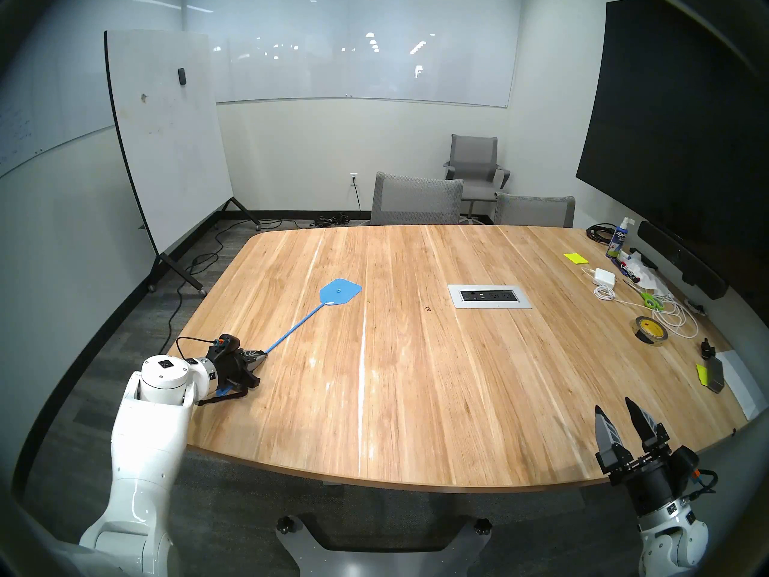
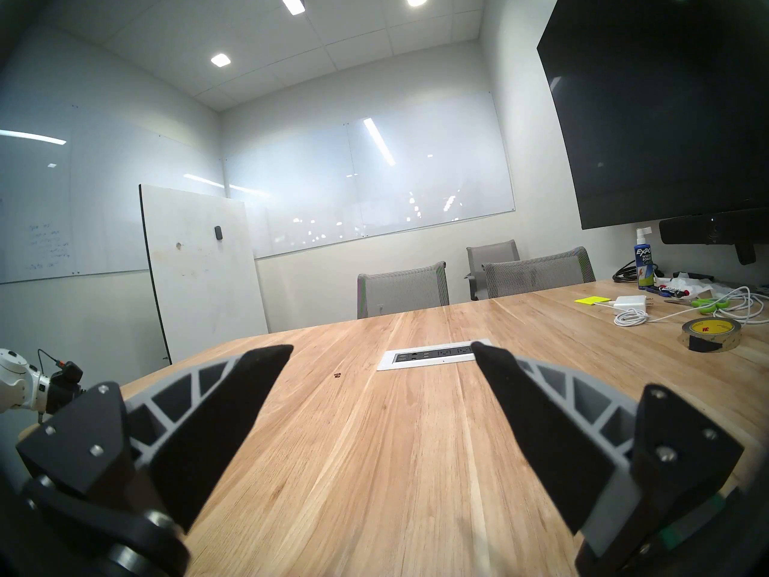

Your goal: Swat a bug on table

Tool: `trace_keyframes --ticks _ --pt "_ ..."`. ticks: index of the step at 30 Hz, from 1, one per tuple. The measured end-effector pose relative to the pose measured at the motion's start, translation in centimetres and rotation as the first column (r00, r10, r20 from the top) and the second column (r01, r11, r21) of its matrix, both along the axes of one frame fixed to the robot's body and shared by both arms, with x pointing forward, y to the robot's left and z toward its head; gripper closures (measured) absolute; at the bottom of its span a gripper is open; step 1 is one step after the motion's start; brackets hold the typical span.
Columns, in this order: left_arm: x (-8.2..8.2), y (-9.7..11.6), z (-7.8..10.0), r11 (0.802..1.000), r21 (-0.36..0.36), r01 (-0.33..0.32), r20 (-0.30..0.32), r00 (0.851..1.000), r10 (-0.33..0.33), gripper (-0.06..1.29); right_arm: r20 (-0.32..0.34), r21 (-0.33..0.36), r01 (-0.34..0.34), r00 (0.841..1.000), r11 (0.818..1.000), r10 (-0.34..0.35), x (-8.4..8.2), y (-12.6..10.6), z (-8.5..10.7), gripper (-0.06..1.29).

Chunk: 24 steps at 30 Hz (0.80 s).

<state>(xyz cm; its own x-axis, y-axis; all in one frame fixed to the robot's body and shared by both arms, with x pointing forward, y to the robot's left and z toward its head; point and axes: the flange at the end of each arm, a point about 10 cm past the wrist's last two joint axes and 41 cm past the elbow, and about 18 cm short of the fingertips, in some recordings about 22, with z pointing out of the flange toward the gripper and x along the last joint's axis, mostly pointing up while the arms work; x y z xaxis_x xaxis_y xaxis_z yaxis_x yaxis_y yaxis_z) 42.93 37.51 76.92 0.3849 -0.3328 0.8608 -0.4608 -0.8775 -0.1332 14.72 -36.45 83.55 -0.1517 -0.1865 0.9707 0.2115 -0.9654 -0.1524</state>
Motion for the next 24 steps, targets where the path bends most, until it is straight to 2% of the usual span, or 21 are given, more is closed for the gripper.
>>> trace_keyframes --ticks 24 --pt "-0.01 -0.03 -0.04 1.0 -0.001 0.002 0.0 1.0 -0.002 1.24 0.0 0.0 0.0 1.0 1.0 0.0 0.0 0.0 0.0 -0.02"
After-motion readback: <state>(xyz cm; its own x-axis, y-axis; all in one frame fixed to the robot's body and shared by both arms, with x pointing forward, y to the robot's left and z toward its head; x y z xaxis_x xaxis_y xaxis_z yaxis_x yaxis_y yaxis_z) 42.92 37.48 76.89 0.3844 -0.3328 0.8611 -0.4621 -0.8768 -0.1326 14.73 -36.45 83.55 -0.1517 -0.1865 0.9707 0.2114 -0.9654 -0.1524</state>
